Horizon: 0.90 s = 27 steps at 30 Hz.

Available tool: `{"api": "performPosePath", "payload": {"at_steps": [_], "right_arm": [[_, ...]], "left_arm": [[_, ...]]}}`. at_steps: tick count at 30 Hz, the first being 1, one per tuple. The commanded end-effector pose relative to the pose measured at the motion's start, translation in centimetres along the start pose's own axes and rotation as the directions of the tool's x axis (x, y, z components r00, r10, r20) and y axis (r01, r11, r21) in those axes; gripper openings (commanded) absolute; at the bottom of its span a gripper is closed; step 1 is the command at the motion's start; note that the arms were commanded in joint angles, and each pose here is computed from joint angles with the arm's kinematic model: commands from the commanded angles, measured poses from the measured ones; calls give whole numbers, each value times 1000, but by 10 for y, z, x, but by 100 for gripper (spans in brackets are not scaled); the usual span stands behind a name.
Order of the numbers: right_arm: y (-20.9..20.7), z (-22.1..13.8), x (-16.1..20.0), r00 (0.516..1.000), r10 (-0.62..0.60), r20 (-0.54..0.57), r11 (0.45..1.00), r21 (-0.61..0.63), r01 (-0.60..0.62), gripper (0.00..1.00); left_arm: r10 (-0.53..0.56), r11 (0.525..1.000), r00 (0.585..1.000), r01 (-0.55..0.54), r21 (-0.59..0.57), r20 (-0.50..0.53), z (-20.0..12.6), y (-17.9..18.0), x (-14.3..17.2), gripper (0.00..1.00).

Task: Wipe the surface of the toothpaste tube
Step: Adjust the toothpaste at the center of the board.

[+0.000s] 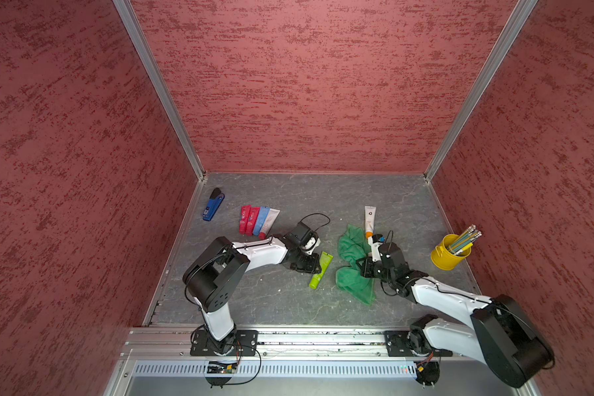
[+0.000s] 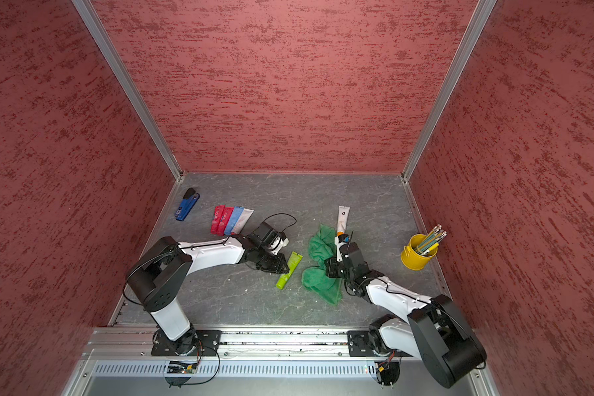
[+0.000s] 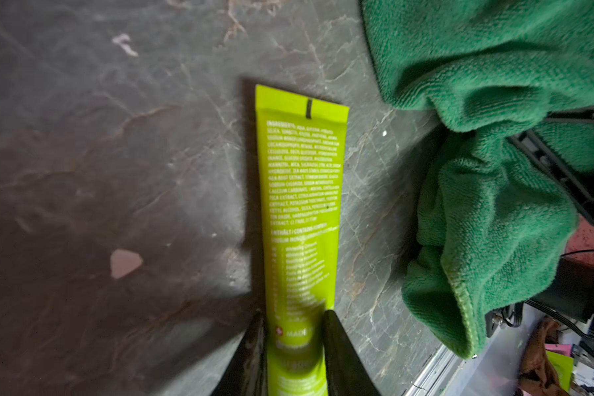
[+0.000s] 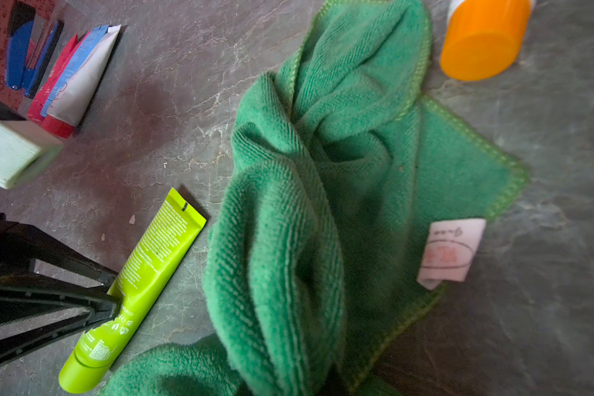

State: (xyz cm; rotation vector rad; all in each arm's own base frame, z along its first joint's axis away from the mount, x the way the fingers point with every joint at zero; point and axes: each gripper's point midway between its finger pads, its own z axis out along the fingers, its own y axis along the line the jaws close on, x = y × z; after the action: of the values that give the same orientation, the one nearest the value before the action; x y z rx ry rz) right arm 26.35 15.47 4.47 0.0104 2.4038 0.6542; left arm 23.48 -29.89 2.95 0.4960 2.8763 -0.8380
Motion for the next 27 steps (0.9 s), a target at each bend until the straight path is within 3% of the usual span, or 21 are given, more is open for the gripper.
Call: {"api": "performPosePath", "payload": {"at_steps": [1,11,20,24,27], "right_arm": [[7,0,-9,1000,-22,23,999,-26,22,0],[7,1,-9,1000,-22,19,999,-27,23,0],[7,2,-8,1000,-24,14,999,-28,24,0],[7,2,-8,1000,-23,15,999,-29,24,0],[8,2,-8,1000,-24,15,999,-31,24,0]], "left_arm": [[3,994,999,-8,-111,-39,2,18,11,28],[1,989,997,-13,-150,-83,10,19,28,29],[24,952,999,-38,-304,-49,-4,26,23,10],[42,886,999,-38,-463,-2,-36,41,15,7],[68,782,997,-39,-622,22,-66,58,10,6]]}}
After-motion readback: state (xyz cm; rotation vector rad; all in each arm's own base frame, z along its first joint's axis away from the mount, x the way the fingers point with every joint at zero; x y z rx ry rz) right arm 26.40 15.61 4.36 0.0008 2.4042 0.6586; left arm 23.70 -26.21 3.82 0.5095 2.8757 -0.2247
